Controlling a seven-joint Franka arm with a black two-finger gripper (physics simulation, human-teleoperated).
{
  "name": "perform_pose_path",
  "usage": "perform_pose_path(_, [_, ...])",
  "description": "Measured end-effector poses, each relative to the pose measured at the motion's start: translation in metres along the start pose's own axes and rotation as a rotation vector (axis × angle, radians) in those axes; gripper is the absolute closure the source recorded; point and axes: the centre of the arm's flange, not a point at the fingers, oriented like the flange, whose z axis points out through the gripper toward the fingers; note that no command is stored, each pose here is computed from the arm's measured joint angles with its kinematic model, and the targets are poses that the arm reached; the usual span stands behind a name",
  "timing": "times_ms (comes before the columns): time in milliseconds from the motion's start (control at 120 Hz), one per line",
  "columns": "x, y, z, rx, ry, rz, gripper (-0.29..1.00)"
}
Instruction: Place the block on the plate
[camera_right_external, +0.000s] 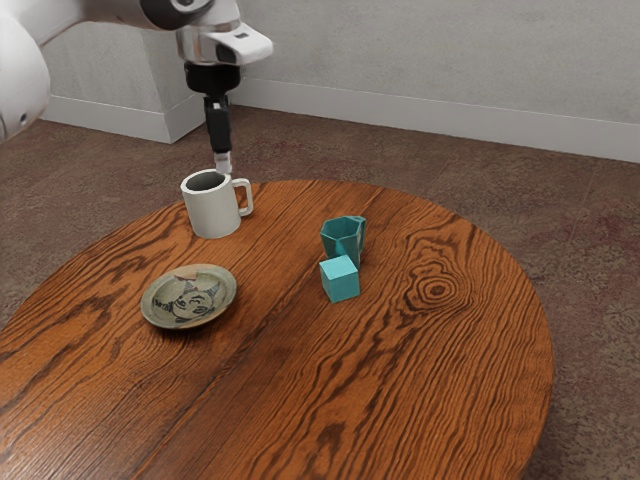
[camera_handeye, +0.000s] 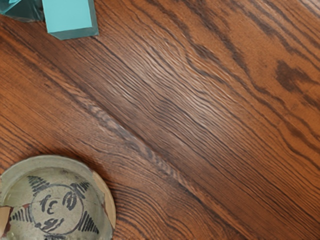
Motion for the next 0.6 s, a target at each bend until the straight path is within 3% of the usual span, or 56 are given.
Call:
perform_pose_path(300, [-0.003,0.0,0.01,-0.005,0.012,-0.014,0.0])
perform_pose_path(425, [0.005,-0.014,0.059,-0.051,0.0,-0.035,0.0])
perform_pose_path(600, [0.027,-0.029,0.105,-0.06,0.003,-0.047,0.0])
